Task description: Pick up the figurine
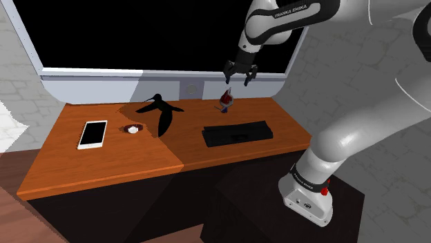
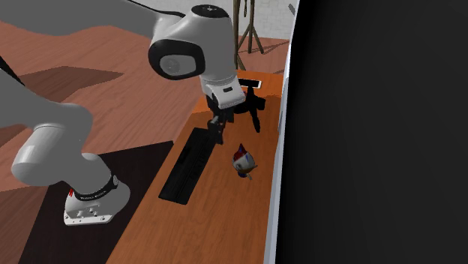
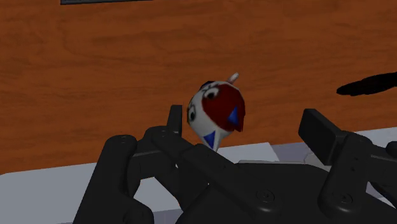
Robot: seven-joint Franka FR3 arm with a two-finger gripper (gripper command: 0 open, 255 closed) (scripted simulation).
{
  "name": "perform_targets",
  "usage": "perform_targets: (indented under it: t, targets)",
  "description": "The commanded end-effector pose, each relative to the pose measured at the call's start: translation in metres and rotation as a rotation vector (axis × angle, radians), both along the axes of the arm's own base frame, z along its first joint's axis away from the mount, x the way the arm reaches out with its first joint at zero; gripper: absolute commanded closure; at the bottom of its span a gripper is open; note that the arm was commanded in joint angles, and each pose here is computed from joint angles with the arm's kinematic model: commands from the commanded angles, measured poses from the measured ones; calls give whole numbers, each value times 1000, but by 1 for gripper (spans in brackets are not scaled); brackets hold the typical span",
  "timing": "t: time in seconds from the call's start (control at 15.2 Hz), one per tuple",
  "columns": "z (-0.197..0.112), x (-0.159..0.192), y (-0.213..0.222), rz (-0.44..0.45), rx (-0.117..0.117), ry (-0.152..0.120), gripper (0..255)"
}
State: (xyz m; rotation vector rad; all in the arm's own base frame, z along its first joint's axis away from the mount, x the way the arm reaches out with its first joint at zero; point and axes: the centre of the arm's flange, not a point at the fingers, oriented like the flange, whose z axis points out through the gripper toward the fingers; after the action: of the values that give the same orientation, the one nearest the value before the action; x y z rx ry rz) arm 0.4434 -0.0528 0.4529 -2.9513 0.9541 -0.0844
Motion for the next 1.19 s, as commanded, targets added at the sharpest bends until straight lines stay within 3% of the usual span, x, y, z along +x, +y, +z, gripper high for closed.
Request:
perform_targets:
  t: [0.0,0.26,0.86,0.92,1.12]
  targets:
    - [-13,17,-11,-68,-9,-21,0]
    - [-37,47,-33,-192,-27,-56,0]
    - [-77,47,-33,-192,-27,-56,0]
    - [-76,48,-33,-192,-27,-56,255]
    - [-76,48,-33,-192,-27,-56,255]
